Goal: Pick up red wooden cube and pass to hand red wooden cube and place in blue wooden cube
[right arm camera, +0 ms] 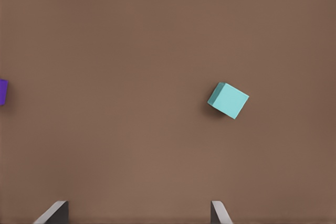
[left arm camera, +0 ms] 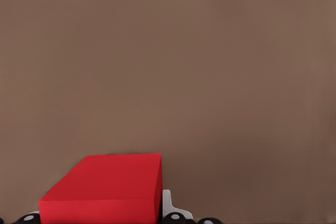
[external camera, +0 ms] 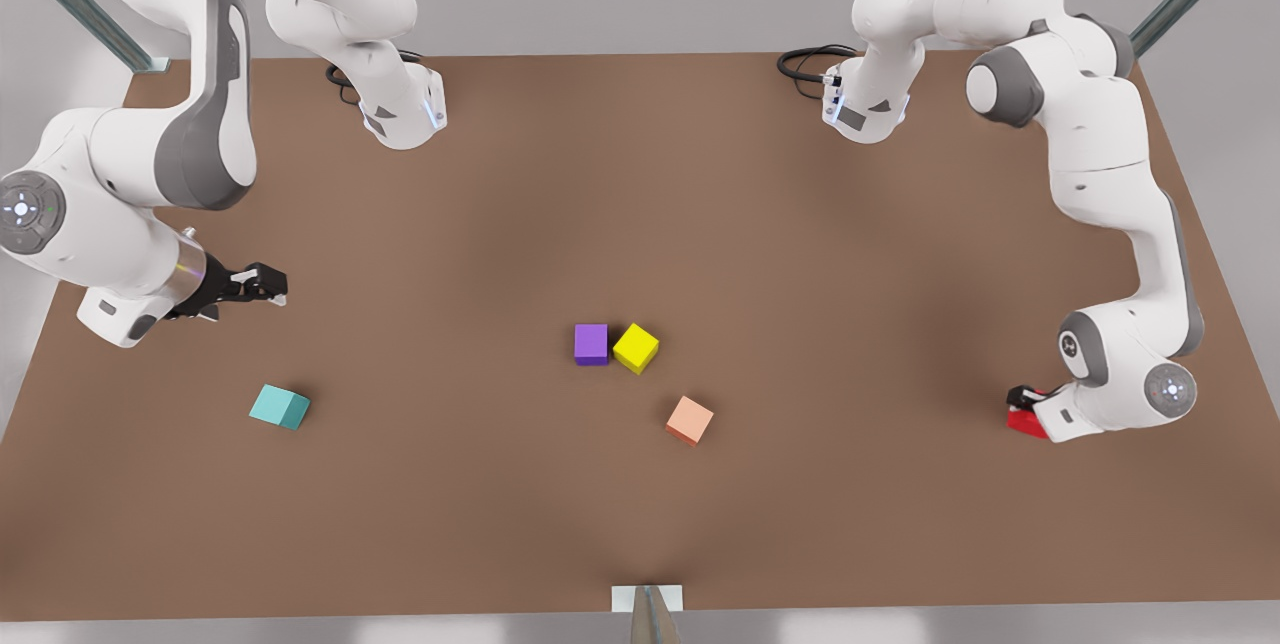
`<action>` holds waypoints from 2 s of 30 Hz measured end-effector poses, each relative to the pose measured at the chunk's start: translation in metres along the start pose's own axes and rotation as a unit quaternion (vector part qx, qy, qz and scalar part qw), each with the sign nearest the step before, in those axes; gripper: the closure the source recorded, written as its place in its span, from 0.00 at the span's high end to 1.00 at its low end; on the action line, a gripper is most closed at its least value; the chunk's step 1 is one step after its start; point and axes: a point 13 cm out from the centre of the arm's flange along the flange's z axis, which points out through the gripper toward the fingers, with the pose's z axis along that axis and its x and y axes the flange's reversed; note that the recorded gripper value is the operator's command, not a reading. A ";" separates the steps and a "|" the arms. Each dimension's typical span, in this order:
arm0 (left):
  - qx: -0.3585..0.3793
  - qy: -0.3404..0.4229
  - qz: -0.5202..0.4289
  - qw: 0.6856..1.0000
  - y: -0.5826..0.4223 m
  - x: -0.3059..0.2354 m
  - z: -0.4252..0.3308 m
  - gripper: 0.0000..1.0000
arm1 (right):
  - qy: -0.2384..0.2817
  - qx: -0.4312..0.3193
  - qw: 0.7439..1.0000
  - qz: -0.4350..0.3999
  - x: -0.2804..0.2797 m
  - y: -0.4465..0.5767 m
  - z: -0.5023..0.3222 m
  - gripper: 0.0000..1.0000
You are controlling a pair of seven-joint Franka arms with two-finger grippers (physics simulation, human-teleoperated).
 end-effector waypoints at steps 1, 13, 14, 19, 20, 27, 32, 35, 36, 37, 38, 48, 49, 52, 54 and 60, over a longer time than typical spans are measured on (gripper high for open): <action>0.014 -0.011 -0.001 1.000 -0.016 -0.017 -0.018 0.57 | 0.000 0.000 1.000 0.000 0.000 0.000 0.000 1.00; 0.413 -0.041 0.000 0.910 -0.523 -0.174 -0.169 0.57 | -0.014 -0.187 0.979 -0.075 -0.083 0.128 0.060 1.00; 0.448 -0.040 -0.017 0.893 -0.558 -0.182 -0.173 0.57 | -0.009 -0.234 0.968 -0.087 -0.092 0.166 0.075 1.00; 0.567 -0.051 -0.117 0.814 -0.635 -0.227 -0.205 0.57 | -0.047 -0.404 0.904 -0.132 -0.149 0.270 0.131 1.00; 0.581 -0.053 -0.138 0.800 -0.634 -0.237 -0.209 0.57 | -0.067 -0.419 0.893 -0.147 -0.156 0.277 0.128 1.00; 0.629 -0.054 -0.221 0.743 -0.655 -0.272 -0.220 0.57 | -0.164 -0.486 0.824 -0.238 -0.170 0.301 0.148 1.00; 0.631 -0.055 -0.240 0.736 -0.657 -0.278 -0.211 0.57 | -0.271 -0.491 0.785 -0.265 -0.203 0.304 0.147 1.00; 0.636 -0.049 -0.244 0.731 -0.670 -0.277 -0.211 0.57 | -0.329 -0.465 0.770 -0.288 -0.226 0.302 0.142 1.00; 0.638 -0.047 -0.247 0.728 -0.672 -0.277 -0.211 0.57 | -0.343 -0.459 0.764 -0.296 -0.231 0.306 0.141 1.00; 0.642 -0.045 -0.250 0.724 -0.672 -0.277 -0.211 0.57 | -0.355 -0.456 0.757 -0.304 -0.234 0.312 0.138 1.00; 0.644 -0.043 -0.252 0.721 -0.673 -0.277 -0.211 0.57 | -0.365 -0.458 0.748 -0.314 -0.235 0.323 0.136 1.00; 0.649 -0.047 -0.255 0.715 -0.672 -0.279 -0.208 0.57 | -0.431 -0.450 0.683 -0.381 -0.231 0.346 0.125 1.00; 0.649 -0.049 -0.252 0.716 -0.672 -0.279 -0.207 0.57 | -0.435 -0.449 0.677 -0.388 -0.230 0.347 0.125 1.00; 0.647 -0.056 -0.243 0.720 -0.674 -0.279 -0.206 0.57 | -0.445 -0.451 0.657 -0.408 -0.224 0.354 0.121 1.00; 0.646 -0.061 -0.238 0.722 -0.674 -0.279 -0.206 0.57 | -0.452 -0.451 0.645 -0.419 -0.221 0.358 0.119 1.00; 0.644 -0.073 -0.225 0.727 -0.674 -0.279 -0.205 0.57 | -0.464 -0.451 0.617 -0.448 -0.212 0.372 0.120 1.00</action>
